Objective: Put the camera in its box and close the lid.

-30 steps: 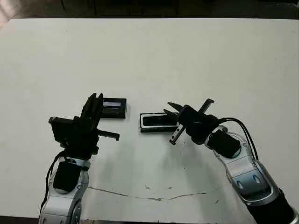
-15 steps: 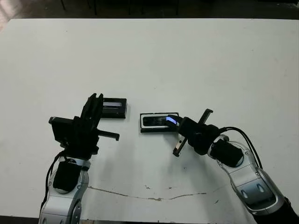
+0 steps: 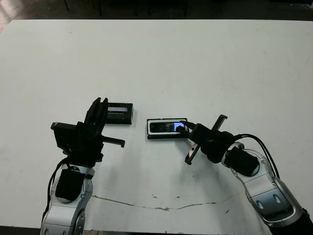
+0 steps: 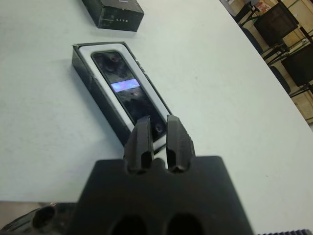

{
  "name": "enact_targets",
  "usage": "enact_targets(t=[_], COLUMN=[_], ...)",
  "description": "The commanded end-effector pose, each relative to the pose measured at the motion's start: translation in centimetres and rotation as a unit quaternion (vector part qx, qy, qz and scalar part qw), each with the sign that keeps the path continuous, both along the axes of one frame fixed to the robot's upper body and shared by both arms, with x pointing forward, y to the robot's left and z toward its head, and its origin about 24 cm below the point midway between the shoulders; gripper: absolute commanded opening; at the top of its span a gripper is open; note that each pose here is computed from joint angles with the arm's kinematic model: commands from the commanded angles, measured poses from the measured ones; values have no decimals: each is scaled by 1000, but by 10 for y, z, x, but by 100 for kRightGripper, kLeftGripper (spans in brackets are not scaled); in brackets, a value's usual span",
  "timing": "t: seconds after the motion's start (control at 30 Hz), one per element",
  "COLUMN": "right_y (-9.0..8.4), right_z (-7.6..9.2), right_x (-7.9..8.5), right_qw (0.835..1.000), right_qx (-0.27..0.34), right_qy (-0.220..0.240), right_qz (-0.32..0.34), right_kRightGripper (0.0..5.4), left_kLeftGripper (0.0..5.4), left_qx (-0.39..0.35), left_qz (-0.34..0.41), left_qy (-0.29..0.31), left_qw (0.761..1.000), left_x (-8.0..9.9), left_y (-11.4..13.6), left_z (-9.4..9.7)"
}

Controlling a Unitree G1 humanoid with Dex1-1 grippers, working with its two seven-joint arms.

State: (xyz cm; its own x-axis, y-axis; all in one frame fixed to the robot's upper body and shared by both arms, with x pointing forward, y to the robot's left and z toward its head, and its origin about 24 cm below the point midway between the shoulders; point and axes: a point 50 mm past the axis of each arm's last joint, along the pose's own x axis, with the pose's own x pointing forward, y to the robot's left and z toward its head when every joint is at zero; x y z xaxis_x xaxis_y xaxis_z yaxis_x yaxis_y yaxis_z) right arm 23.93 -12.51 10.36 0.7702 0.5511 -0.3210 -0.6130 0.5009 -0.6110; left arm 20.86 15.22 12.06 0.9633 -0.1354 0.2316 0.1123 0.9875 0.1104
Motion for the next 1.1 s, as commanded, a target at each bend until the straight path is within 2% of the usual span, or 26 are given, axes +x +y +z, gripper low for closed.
enact_targets(t=[0.03,0.2,0.37,0.5,0.57,0.7,0.83,0.97,1.1], right_y=[-8,-19,-39,-53,-55,-56,-55,-57,-56], right_z=[9,34,56,70,71,64,56,53,55], right_x=[-3,-8,-14,-17,-18,-16,-13,-10,-6], right_qw=[996,976,963,956,949,930,913,913,914], right_qx=[88,213,265,291,307,346,371,358,353], right_qy=[-12,-13,-1,1,-7,-11,-19,-32,-40], right_qz=[-26,-49,-42,-49,-70,-125,-171,-193,-198], right_kRightGripper=[1,1,1,1,1,1,1,1,1], left_kLeftGripper=[0,0,0,0,0,0,0,0,0], left_qx=[17,31,88,159,188,234,239,290,326], left_qz=[7,8,-11,-14,-16,-15,-40,-64,-91], left_qy=[5,-8,-17,-30,-49,-58,-3,47,60], left_qw=[1000,999,996,987,981,970,970,954,939], left_x=[-1,2,10,19,25,34,46,65,85], left_y=[6,14,37,59,67,76,84,86,83], left_z=[-2,5,29,56,71,95,107,113,117])
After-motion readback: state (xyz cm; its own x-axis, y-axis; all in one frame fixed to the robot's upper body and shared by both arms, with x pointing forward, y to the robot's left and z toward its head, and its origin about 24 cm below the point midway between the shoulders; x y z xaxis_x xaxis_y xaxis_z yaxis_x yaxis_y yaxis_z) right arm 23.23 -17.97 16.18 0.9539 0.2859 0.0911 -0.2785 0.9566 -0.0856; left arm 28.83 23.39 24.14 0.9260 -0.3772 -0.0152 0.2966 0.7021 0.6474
